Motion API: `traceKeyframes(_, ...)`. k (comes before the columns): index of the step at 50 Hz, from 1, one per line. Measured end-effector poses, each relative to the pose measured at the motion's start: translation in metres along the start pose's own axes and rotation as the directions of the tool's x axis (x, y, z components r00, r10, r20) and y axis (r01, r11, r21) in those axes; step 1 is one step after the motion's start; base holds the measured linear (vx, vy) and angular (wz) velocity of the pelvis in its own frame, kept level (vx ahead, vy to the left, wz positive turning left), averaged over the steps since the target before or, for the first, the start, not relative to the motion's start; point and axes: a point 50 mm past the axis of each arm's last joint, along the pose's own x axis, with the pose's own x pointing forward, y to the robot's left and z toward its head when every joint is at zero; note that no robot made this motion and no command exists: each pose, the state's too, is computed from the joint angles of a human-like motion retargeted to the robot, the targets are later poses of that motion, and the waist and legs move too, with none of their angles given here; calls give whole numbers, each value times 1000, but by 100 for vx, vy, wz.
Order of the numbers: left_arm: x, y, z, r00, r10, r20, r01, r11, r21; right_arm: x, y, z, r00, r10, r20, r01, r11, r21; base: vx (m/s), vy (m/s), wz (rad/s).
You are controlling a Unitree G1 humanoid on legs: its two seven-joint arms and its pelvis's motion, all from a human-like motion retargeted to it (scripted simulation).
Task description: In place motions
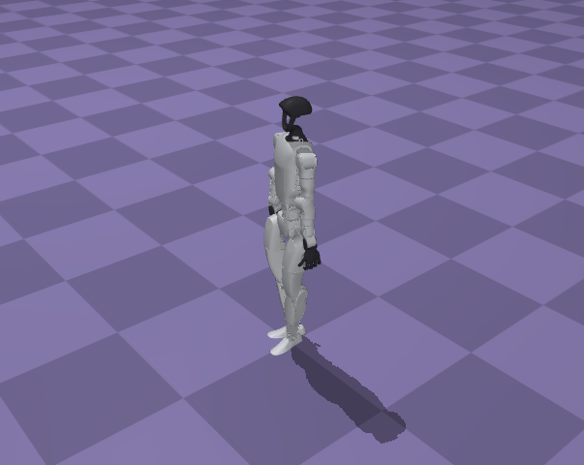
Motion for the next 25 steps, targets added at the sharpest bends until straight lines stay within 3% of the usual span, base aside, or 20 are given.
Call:
traceKeyframes(11, 0, 1, -4, 1000, 9, -8, -9, 1000, -5, 0, 0, -4, 1000, -9, -6, 9, 1000, 5, 0, 0, 28)
traceKeyframes(25, -2, 1, 16, 999, 14, 37, -16, 999, 47, 1, -6, -23, 998, -27, -56, 32, 996, 80, 0, 2, -64)
